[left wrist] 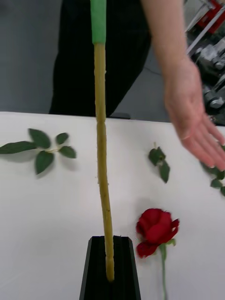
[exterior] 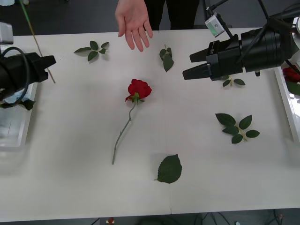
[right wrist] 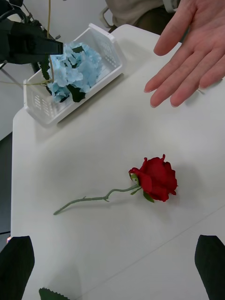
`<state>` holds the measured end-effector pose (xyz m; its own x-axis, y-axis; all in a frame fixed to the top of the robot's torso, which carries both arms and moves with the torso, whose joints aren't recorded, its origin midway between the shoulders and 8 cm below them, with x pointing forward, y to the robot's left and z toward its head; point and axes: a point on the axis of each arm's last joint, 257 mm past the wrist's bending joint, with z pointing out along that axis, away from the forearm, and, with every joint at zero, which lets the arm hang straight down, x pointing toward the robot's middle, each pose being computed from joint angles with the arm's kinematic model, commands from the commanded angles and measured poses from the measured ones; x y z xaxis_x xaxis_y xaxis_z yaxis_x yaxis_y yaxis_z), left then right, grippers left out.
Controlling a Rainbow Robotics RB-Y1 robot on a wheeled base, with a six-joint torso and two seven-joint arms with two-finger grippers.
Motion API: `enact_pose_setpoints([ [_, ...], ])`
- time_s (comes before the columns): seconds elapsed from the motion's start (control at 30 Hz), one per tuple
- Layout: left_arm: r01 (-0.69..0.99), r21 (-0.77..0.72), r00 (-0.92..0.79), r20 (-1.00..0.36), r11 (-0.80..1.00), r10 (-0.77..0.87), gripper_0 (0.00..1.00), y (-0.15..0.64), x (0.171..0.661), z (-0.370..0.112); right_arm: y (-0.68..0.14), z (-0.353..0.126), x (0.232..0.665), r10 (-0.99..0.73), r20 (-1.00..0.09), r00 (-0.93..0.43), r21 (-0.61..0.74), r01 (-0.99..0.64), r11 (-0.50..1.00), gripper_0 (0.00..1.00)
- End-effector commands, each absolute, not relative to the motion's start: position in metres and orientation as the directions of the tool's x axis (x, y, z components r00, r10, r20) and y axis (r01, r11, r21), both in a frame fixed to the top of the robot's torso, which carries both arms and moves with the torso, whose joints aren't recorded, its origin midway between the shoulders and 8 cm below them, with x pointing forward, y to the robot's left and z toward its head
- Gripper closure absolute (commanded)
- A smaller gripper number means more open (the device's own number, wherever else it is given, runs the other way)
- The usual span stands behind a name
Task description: Place the red flowers into the right box and the blue flowers into the left box. If a person shows an open palm, hand one flower to the person first, then continue sorting.
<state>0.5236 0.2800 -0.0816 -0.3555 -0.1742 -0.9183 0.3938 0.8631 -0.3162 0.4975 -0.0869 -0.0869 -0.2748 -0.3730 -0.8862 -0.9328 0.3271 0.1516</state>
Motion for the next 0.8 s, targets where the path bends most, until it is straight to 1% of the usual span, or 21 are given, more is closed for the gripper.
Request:
enact_pose_setpoints([
  [0.03,0.27,-0.236,-0.41,-0.905,0.933,-0.111,1.0,0.374,0.508,-0.071,-0.084,-0.063,0.501,-0.389,-0.902,-0.189,0.07,-0.951,0.3,0.0],
  [0.17,0.212,-0.255,-0.478,-0.869,0.943,-0.128,1.0,0.416,0.493,-0.067,-0.084,-0.063,0.501,-0.388,-0.903,-0.187,0.069,-0.952,0.3,0.0],
  [0.33,0.151,-0.169,-0.523,-0.85,0.974,-0.066,1.0,0.482,0.47,-0.077,-0.084,-0.062,0.501,-0.388,-0.903,-0.183,0.066,-0.953,0.297,0.0],
  [0.6,0.095,-0.07,-0.58,-0.814,0.993,-0.002,1.0,0.568,0.426,-0.105,-0.085,-0.063,0.502,-0.39,-0.902,-0.184,0.065,-0.952,0.3,0.0],
  [0.8,0.021,-0.013,-0.637,-0.771,1.0,0.003,1.0,0.629,0.387,-0.145,-0.086,-0.063,0.502,-0.392,-0.902,-0.182,0.062,-0.952,0.299,0.0],
])
